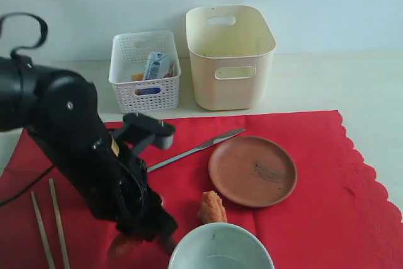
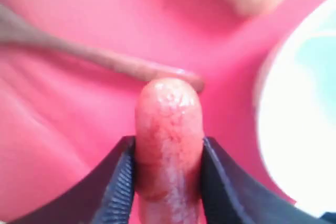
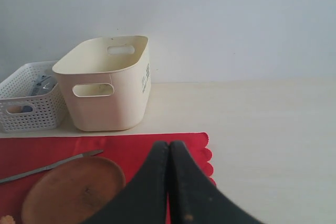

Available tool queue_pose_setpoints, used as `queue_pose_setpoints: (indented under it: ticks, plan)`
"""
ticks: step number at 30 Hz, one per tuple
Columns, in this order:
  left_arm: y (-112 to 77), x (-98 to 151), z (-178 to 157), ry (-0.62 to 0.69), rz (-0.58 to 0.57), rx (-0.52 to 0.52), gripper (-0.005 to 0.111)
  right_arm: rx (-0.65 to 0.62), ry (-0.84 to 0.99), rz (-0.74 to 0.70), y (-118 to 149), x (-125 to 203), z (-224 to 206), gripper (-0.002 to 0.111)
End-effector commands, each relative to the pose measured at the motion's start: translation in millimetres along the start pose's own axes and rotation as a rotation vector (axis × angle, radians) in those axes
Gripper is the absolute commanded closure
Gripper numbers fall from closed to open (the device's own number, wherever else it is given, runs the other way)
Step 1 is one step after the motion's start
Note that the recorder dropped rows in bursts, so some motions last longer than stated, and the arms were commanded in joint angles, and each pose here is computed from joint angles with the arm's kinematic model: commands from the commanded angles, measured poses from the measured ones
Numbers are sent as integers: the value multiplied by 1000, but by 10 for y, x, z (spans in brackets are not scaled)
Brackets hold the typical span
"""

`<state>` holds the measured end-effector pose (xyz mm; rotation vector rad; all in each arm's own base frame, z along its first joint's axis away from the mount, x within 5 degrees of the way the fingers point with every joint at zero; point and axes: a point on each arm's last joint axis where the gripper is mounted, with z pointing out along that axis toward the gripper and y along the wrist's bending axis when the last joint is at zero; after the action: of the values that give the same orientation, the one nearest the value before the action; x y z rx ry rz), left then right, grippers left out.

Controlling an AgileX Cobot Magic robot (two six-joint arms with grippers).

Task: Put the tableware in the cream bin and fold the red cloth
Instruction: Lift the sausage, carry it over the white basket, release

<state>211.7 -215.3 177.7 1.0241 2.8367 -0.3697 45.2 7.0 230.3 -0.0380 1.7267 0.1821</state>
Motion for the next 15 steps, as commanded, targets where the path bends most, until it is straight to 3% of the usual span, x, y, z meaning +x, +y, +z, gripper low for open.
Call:
queue_pose_setpoints:
  ticks: [1,4,8,15]
  plan:
    - [23,-142,-624,-171,54,-53,106,-15,-6,2,7,4,1,108]
    - [153,-282,-1053,-336,27,-85,106,-16,-6,4,8,4,1,108]
    - [475,-485,-1440,-504,16,-156,107,-16,-6,4,8,4,1,108]
    - [1070,-951,-1449,-699,-4,-246,107,-16,-6,4,8,4,1,108]
